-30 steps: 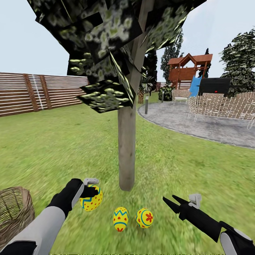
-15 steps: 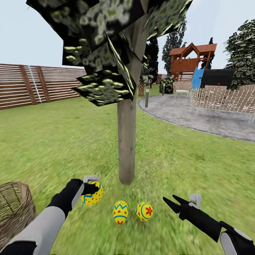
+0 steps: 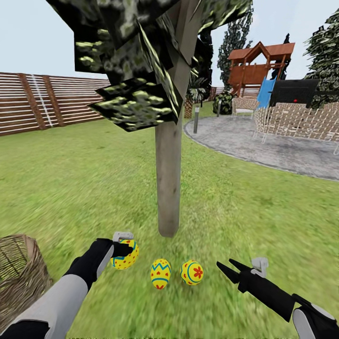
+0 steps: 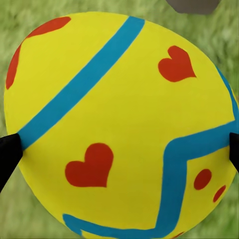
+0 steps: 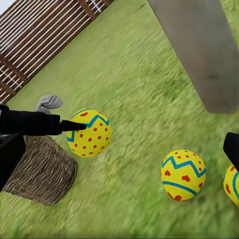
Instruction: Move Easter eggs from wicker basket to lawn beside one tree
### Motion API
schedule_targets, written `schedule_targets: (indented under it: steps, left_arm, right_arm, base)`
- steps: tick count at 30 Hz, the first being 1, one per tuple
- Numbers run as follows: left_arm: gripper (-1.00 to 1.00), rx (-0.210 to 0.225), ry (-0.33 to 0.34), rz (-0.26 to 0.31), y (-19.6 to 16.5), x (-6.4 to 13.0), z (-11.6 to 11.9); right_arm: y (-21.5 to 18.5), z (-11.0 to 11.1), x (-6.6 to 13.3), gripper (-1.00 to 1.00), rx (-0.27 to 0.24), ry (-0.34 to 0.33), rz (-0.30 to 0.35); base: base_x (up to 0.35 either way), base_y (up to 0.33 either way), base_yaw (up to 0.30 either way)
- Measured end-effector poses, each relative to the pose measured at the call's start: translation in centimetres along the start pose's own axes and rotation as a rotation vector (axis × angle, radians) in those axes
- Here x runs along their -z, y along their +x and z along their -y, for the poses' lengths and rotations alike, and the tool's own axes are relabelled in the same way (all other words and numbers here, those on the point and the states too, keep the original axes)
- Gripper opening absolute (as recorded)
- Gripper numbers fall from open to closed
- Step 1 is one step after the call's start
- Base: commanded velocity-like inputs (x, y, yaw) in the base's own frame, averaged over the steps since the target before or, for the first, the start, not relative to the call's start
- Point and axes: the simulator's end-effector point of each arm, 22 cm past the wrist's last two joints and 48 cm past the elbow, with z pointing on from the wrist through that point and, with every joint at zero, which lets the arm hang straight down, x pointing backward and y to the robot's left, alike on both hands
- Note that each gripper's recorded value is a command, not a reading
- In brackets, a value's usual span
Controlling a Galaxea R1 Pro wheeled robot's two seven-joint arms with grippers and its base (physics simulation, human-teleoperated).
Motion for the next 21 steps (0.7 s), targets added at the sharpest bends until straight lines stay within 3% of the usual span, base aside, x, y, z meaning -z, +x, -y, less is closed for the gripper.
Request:
schedule_targets:
  steps: [8,21]
  left_arm:
    - [-1.0,-0.001,0.002,-0.031,1.5,-1.5,0.1]
    - [-1.0,0.001,0.005,-0.085,4.1,-3.7,0.1]
  right_arm:
    - [-1.4,0.5,1.8,1.0,-0.014,-0.048,0.048]
    - [0.6,2.5,1.4,1.0,-0.051,-0.022,0.011]
  base:
    - [0.0,0.0,0.0]
    - [0.0,0.0,0.0]
